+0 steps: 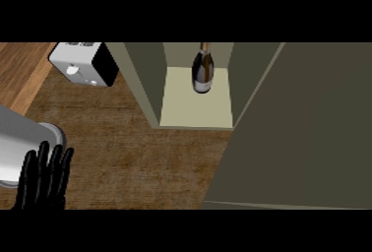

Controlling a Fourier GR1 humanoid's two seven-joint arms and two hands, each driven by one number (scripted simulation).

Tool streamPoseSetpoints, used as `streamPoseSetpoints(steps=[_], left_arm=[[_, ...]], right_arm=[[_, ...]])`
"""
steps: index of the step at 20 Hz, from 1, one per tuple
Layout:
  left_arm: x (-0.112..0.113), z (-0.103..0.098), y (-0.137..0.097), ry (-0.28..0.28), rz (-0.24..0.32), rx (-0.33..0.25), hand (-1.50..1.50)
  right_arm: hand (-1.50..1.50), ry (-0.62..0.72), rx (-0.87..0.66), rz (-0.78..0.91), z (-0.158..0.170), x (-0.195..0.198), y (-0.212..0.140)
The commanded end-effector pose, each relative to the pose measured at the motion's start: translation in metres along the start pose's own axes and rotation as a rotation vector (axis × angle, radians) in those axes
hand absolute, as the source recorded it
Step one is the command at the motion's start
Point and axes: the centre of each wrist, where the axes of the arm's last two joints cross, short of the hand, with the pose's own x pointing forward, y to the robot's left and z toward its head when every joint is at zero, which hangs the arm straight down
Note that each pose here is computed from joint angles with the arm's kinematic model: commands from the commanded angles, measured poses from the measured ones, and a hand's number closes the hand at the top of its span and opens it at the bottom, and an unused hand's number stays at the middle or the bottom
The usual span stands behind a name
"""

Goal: Pick up the wine, place it into the cabinet and close the cabinet

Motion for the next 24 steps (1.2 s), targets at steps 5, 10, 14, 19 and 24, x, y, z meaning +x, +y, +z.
streamPoseSetpoints(steps=[5,10,14,19,24], left_arm=[[0.021,0.006,0.033,0.0,0.029,-0.008,-1.5],[0.029,-0.002,0.057,-0.004,0.02,-0.031,-1.5],[0.031,-0.002,0.075,0.0,0.023,-0.03,-1.5],[0.046,-0.009,0.084,-0.025,0.037,-0.069,-1.5],[0.051,-0.018,0.101,-0.041,0.044,-0.074,-1.5]], right_arm=[[1.5,-0.109,0.162,-0.062,-0.033,0.02,0.041],[1.5,-0.13,0.083,-0.038,-0.067,0.027,0.038],[1.5,-0.139,0.082,-0.028,-0.089,0.033,0.044],[1.5,-0.099,0.019,-0.02,-0.139,0.042,0.031],[1.5,-0.069,0.019,0.028,-0.197,0.056,0.027]])
